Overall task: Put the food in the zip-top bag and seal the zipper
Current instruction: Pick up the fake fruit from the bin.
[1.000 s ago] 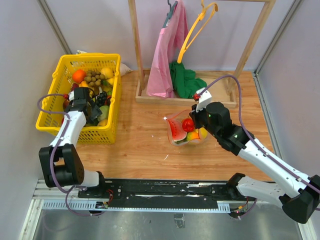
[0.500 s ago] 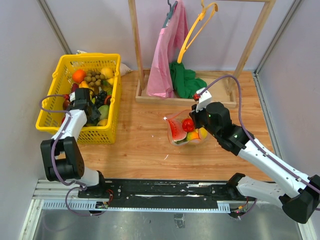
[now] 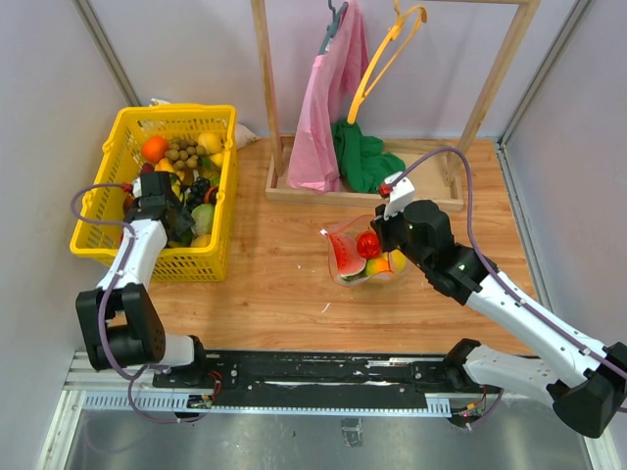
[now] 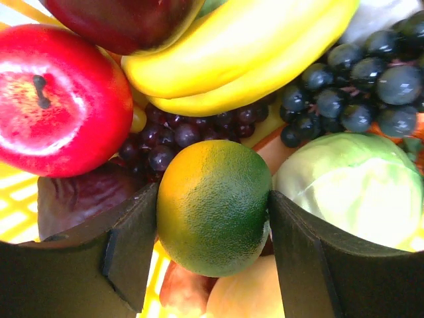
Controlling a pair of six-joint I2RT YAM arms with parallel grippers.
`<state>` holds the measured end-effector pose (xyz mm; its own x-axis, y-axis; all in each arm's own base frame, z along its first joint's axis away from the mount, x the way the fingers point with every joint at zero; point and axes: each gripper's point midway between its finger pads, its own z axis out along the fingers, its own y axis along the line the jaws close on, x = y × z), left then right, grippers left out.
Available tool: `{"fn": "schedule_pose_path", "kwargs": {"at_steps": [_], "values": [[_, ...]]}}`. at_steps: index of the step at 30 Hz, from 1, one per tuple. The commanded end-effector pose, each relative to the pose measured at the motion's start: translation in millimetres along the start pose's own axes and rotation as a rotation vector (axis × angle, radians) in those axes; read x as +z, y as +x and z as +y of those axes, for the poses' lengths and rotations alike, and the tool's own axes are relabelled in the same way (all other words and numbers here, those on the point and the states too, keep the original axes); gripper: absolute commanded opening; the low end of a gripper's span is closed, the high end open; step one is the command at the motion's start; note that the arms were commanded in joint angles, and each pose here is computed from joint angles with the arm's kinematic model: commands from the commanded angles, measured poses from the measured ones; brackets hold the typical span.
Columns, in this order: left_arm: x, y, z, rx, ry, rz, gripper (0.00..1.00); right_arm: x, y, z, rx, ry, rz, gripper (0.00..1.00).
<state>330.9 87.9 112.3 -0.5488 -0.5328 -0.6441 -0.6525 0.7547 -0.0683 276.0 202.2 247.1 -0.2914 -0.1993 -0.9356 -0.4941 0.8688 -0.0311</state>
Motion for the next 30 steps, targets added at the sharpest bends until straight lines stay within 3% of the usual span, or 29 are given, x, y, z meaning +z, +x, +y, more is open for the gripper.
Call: {"fn": "schedule_pose_path", "kwargs": {"at_steps": [1,14,19,30], "values": [[-37,-36,-22,-0.026,0.145,-0.106,0.23,-3,-10,-2,0.012,-0.004,-0.041,0.01],[-111,-77,-42,-0.010,0.342,-0.240,0.15,-4,-12,-2,0.016,-0.006,-0.044,0.01],[-149,-87,-67,0.033,0.496,-0.290,0.15,-4,-12,-2,0.018,-0.003,-0.045,0.01],[-222,-70,-124,0.155,0.828,-0.304,0.15,-5,-14,-3,0.019,-0.001,-0.046,0.01]]}}
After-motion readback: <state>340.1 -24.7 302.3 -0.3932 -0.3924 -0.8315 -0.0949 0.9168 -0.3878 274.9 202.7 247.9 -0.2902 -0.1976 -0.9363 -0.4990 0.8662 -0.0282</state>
